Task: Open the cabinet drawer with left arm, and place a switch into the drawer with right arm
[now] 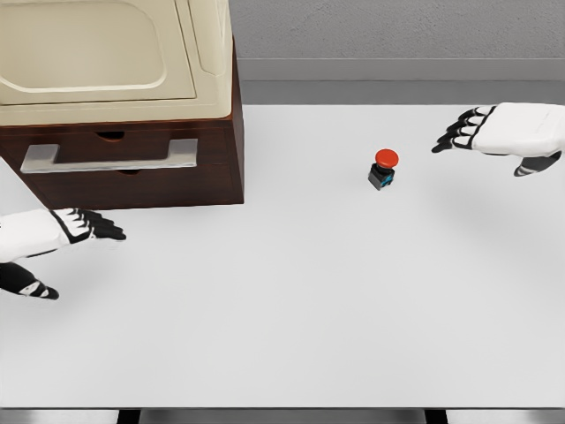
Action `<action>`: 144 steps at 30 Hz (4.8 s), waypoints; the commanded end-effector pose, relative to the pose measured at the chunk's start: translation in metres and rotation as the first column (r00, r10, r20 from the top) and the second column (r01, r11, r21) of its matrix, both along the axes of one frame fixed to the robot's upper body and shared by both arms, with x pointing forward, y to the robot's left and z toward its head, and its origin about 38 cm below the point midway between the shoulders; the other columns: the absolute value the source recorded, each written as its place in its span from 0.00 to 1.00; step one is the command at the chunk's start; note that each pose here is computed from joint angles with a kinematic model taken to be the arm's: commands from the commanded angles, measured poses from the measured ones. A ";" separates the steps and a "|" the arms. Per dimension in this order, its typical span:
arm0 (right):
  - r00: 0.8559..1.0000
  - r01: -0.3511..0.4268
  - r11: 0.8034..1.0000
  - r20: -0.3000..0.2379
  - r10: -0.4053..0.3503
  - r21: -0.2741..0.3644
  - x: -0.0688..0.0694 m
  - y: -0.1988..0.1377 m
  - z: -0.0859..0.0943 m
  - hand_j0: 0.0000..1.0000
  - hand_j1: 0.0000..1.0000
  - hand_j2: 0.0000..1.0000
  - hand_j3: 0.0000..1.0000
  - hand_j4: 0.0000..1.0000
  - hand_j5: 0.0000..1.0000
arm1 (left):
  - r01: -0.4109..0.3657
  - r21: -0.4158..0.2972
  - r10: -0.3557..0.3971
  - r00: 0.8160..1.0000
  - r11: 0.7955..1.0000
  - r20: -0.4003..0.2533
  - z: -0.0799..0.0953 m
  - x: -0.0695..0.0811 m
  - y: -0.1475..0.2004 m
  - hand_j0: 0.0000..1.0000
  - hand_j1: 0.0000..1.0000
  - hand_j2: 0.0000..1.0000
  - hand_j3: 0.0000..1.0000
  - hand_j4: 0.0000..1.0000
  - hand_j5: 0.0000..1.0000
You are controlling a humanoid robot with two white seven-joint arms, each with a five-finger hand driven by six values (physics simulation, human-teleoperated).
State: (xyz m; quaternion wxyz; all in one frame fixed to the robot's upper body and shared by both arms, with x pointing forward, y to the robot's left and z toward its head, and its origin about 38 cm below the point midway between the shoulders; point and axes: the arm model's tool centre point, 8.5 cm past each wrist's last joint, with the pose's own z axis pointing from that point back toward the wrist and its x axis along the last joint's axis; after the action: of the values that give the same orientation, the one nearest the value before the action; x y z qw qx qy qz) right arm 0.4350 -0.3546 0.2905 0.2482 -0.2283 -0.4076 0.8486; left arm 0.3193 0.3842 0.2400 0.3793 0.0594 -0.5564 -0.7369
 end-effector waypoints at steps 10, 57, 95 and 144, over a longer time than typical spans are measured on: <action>0.988 0.135 0.990 0.072 -0.137 0.026 0.022 -0.040 0.038 1.00 1.00 1.00 1.00 1.00 1.00 | 0.079 -0.283 -0.117 0.986 0.956 -0.120 0.026 0.018 -0.043 1.00 1.00 1.00 1.00 1.00 1.00; 0.983 0.050 0.999 -0.179 -0.052 -0.015 0.105 0.097 -0.082 1.00 1.00 1.00 1.00 1.00 1.00 | -0.295 -0.096 0.255 0.919 0.951 -0.301 0.049 0.064 -0.015 1.00 1.00 1.00 1.00 1.00 1.00; 0.983 0.012 0.999 -0.182 -0.018 -0.036 0.100 0.106 -0.085 0.92 0.92 0.92 0.92 0.92 0.92 | -0.154 -0.048 0.131 0.939 0.987 -0.319 0.029 0.026 -0.001 1.00 1.00 1.00 1.00 1.00 1.00; 0.982 0.018 0.999 -0.185 -0.023 -0.027 0.101 0.104 -0.084 0.74 0.74 0.74 0.74 0.74 0.74 | -0.084 -0.195 0.029 0.962 0.977 -0.271 0.074 -0.008 0.023 1.00 1.00 1.00 1.00 1.00 1.00</action>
State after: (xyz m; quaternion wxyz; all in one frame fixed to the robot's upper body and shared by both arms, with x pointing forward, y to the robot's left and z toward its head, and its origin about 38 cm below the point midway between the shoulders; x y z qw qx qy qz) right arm 0.5354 -0.2497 0.2055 0.2892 -0.1554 -0.3679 0.8700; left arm 0.3112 0.4069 0.3115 0.4711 -0.0590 -0.5634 -0.6761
